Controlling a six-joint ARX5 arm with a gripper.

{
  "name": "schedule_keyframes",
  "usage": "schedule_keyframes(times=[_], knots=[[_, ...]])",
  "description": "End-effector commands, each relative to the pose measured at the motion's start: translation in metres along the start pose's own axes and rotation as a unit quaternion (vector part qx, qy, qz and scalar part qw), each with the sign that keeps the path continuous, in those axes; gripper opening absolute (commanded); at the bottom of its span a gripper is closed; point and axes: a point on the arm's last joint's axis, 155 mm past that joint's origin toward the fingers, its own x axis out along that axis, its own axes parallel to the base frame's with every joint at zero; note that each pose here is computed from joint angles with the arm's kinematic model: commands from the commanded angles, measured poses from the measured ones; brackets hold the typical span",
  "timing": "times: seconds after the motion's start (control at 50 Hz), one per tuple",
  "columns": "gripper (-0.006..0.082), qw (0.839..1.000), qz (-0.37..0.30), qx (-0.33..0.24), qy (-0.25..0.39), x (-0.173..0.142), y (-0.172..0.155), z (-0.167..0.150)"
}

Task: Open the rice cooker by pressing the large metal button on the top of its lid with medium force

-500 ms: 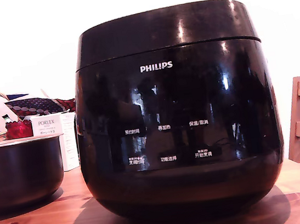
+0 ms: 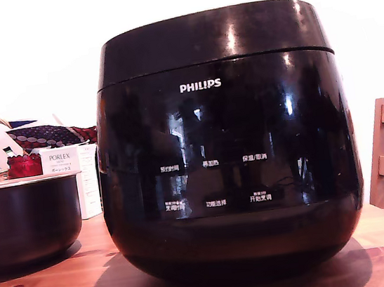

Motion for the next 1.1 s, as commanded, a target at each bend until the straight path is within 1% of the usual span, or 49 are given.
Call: schedule_keyframes(times=[0.0, 0.02, 0.04, 0.08, 0.1, 0.14, 0.18, 0.2, 0.22, 0.26, 0.28, 0.3, 0.36, 0.38, 0.54, 0.56, 0.58, 0.62, 0.76, 0.78, 0.82, 0.84, 0.96, 1.0, 1.06, 1.08], knots=[[-0.0023, 0.999, -0.03, 0.002, -0.039, -0.003, -0.013, 0.028], [-0.0023, 0.998, -0.041, 0.004, -0.046, -0.004, -0.017, 0.033], [-0.0023, 0.986, -0.056, -0.148, -0.041, -0.005, -0.021, 0.037], [-0.0023, 0.985, -0.08, -0.145, -0.042, -0.007, -0.03, 0.044], [-0.0023, 0.981, -0.094, -0.167, -0.039, -0.009, -0.035, 0.047], [-0.0023, 0.979, -0.107, -0.166, -0.04, -0.011, -0.04, 0.054], [-0.0023, 0.972, -0.147, -0.182, -0.028, -0.016, -0.056, 0.057], [-0.0023, 0.972, -0.148, -0.182, -0.029, -0.016, -0.057, 0.061], [-0.0023, 0.965, -0.176, -0.192, -0.015, -0.02, -0.068, 0.06], [-0.0023, 0.962, -0.187, -0.198, -0.005, -0.022, -0.072, 0.062], [-0.0023, 0.958, -0.206, -0.198, 0.006, -0.025, -0.08, 0.061], [-0.0023, 0.953, -0.216, -0.21, 0.016, -0.027, -0.084, 0.062], [-0.0023, 0.944, -0.25, -0.211, 0.039, -0.033, -0.098, 0.061], [-0.0023, 0.939, -0.258, -0.223, 0.051, -0.034, -0.101, 0.061], [-0.0023, 0.912, -0.33, -0.225, 0.096, -0.047, -0.128, 0.066], [-0.0023, 0.911, -0.331, -0.226, 0.098, -0.046, -0.128, 0.068], [-0.0023, 0.904, -0.347, -0.224, 0.106, -0.05, -0.134, 0.068], [-0.0023, 0.896, -0.365, -0.225, 0.116, -0.052, -0.139, 0.07], [-0.0023, 0.872, -0.415, -0.213, 0.145, -0.058, -0.155, 0.071], [-0.0023, 0.872, -0.422, -0.203, 0.143, -0.058, -0.156, 0.072], [-0.0023, 0.867, -0.431, -0.202, 0.149, -0.058, -0.159, 0.074], [-0.0023, 0.868, -0.437, -0.189, 0.144, -0.058, -0.161, 0.075], [-0.0023, 0.861, -0.463, -0.164, 0.131, -0.055, -0.169, 0.086], [-0.0023, 0.86, -0.471, -0.152, 0.123, -0.053, -0.171, 0.09], [-0.0023, 0.86, -0.472, -0.151, 0.119, -0.047, -0.173, 0.095], [-0.0023, 0.864, -0.473, -0.135, 0.109, -0.045, -0.173, 0.096]])
